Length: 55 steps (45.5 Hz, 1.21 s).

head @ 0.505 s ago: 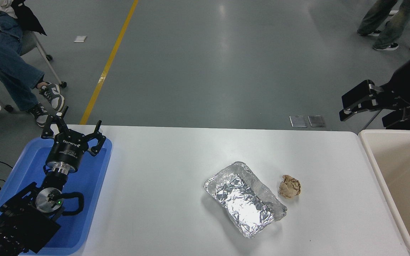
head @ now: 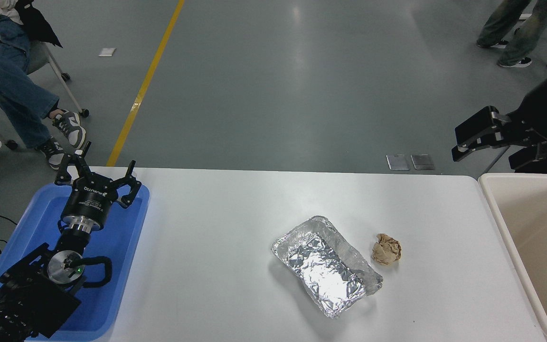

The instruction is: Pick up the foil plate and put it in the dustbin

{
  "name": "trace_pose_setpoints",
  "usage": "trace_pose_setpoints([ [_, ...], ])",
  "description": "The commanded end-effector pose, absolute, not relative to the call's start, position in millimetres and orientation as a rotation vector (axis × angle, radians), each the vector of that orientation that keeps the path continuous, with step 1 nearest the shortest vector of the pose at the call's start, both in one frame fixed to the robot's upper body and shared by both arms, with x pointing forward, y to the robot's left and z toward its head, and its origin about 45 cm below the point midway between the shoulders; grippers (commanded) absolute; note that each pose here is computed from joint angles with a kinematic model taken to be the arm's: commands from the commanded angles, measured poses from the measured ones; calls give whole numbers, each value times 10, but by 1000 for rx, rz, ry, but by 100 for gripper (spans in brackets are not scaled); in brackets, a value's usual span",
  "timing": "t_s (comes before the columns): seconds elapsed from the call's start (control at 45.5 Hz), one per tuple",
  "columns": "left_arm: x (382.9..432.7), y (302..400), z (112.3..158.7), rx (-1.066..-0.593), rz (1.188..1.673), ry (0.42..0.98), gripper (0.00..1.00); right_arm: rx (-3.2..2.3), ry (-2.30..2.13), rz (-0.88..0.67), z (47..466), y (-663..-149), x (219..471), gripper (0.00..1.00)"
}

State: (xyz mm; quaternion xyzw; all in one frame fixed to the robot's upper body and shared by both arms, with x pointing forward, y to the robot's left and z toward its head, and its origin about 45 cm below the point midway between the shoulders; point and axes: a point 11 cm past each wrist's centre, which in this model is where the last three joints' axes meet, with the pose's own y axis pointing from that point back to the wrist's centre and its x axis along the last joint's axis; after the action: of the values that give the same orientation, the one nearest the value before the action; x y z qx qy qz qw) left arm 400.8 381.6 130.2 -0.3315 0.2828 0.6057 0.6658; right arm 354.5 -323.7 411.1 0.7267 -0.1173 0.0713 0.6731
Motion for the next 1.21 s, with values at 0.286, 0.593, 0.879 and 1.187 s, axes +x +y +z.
trace_pose_setpoints([
  [0.286, 4008, 3817, 1303, -749, 1368, 638, 100, 1622, -240, 164, 4024, -3250, 3580, 100],
  [0.593, 4010, 3811, 1304, -748, 1366, 638, 100, 1667, -192, 163, 3856, -3096, 3611, 100],
  [0.879, 4008, 3815, 1302, -747, 1367, 638, 100, 1677, -179, 156, 3765, -3079, 3635, 100],
  [1.187, 4008, 3815, 1302, -747, 1367, 638, 100, 1651, -299, 127, 3764, -3376, 3849, 100],
])
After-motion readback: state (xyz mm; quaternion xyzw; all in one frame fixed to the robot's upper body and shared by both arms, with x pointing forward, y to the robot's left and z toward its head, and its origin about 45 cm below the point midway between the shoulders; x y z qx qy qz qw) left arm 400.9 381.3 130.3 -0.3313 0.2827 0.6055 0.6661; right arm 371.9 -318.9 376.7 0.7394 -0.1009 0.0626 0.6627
